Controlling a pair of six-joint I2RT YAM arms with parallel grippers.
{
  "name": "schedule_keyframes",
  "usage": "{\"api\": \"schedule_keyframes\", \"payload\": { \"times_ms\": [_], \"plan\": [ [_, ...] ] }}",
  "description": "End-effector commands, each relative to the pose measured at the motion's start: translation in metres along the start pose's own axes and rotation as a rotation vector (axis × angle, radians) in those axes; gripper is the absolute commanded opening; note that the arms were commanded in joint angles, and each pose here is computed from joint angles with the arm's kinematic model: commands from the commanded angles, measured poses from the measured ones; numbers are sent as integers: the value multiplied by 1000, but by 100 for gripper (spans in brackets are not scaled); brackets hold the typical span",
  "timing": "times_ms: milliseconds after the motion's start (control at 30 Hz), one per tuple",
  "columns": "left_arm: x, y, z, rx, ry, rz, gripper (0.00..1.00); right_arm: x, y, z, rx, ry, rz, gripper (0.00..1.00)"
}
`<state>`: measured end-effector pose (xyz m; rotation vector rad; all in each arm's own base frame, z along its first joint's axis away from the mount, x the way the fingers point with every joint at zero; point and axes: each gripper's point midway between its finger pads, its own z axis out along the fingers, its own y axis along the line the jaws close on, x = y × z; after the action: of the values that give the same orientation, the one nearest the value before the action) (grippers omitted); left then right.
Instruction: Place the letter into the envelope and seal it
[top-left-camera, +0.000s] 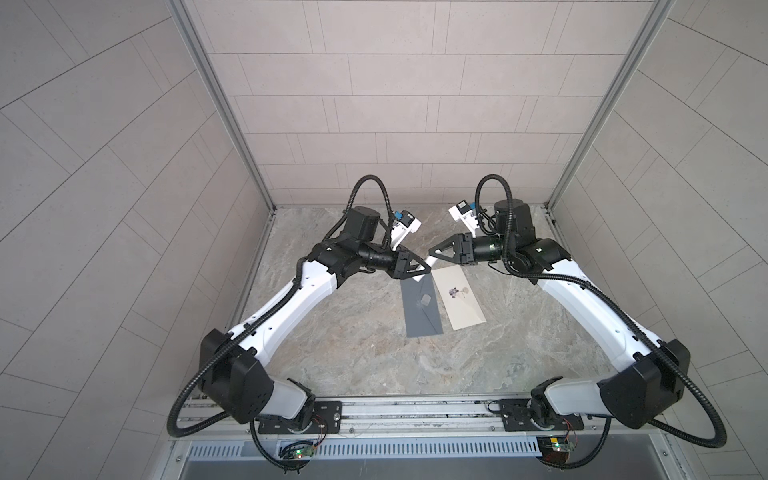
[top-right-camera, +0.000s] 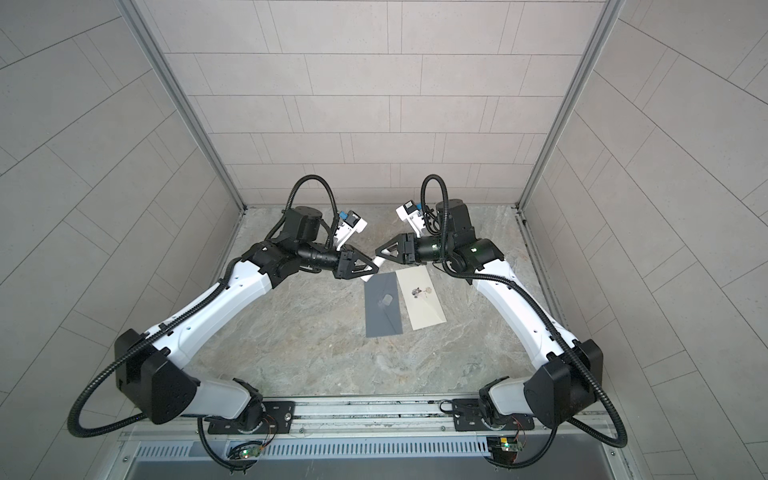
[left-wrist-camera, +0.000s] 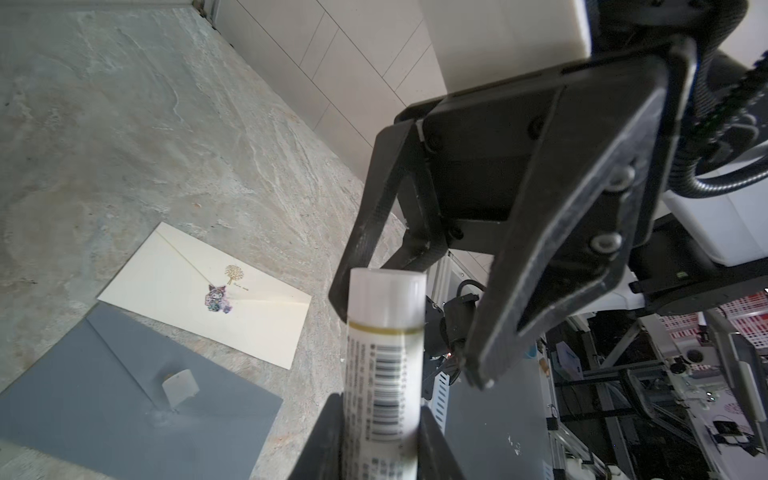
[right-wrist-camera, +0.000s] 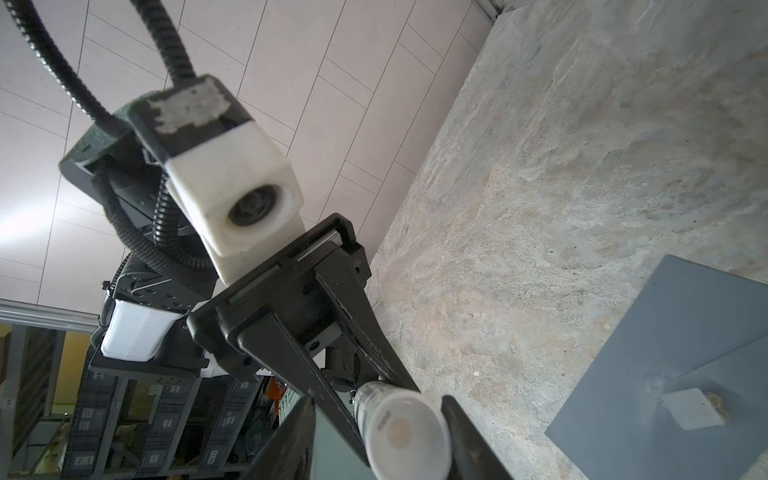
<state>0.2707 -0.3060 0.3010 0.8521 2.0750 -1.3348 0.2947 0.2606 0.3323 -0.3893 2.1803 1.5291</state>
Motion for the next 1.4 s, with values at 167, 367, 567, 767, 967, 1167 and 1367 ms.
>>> {"api": "schedule_keyframes", "payload": {
  "times_ms": [167,367,567,767,967,1167,1367],
  "plan": [
    [8,12,2,-63,19,24,0,7,4,24,-35,32,17,34],
    [11,18,4,-80,18,16,0,16,-8,34,9,47,42,0],
    [25,58,14,-177,50,-81,48,2,-55,17,213,-86,120,0],
    [34,132,24,-453,32,-218,53,24,-142,-22,560,-195,286,0],
    [36,171,47,-575,27,-249,49,72,-194,-20,686,-127,384,0],
    [47,205,80,-682,102,-256,36,89,-215,2,661,-63,409,0],
    [66,214,122,-655,210,-270,28,97,-220,10,647,-23,418,0]
  ]
}}
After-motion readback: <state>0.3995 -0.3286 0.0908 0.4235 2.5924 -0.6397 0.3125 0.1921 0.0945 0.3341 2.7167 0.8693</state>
